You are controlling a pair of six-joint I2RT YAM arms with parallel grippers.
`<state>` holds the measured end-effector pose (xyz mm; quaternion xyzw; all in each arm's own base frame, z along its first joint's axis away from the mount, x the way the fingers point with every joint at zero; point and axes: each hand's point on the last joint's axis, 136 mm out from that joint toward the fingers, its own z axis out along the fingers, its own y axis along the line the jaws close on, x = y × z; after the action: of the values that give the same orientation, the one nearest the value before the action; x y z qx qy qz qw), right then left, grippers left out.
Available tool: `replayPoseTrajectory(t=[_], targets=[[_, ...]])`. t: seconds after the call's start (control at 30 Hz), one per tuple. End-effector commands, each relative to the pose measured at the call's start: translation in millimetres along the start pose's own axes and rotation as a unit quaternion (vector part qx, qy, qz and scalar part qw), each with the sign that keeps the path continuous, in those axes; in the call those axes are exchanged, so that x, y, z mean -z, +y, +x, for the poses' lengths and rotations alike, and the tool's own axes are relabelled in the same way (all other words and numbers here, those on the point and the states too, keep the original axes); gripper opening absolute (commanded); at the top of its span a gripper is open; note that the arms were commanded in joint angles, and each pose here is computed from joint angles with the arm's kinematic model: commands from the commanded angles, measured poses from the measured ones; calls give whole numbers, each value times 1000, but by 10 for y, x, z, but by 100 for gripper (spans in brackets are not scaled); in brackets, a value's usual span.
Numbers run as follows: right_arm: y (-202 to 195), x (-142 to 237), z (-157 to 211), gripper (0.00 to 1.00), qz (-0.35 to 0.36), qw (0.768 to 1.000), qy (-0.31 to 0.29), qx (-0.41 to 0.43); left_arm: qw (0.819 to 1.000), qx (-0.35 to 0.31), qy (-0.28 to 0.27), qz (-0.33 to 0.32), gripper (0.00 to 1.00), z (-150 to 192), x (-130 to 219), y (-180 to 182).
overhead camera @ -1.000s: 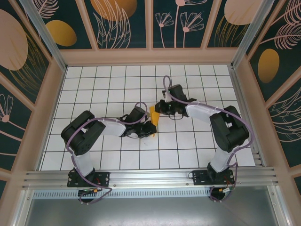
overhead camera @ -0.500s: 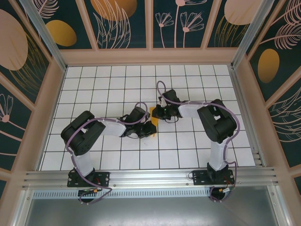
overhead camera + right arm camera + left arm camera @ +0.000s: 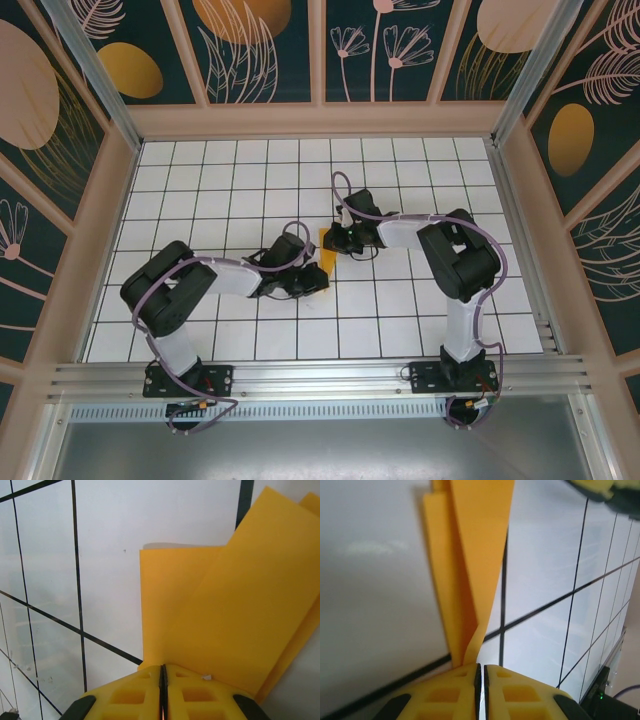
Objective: Fold a paper plane with a square sheet of paper (fold left side to right side)
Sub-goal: Fold the wing for the fifth time at the center of the table.
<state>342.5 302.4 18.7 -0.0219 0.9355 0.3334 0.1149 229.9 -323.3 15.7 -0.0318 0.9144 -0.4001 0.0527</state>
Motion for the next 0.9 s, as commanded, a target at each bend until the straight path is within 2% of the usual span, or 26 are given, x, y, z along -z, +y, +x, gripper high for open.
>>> replayPoseTrajectory(t=[0.0,0.13,0.23,0.4,0.53,0.87], targets=[[-199,-63,9,13,30,999,-1,-12,998,24,57,-33,16,336,64,184],[-201,-61,13,13,30,999,0,-13,999,-15,36,9,16,140,202,-272],[-187,-57,9,13,27,1000,0,-14,999,-28,15,21,17,-3,291,-430],[-185,-51,20,13,26,1000,0,-13,999,-39,-15,31,17,-308,339,-505],[-180,-47,27,13,24,1000,2,-14,998,-56,-18,17,17,-504,212,-492],[-178,-52,33,13,24,1000,3,-15,999,-53,-5,-7,16,-571,-44,-288]])
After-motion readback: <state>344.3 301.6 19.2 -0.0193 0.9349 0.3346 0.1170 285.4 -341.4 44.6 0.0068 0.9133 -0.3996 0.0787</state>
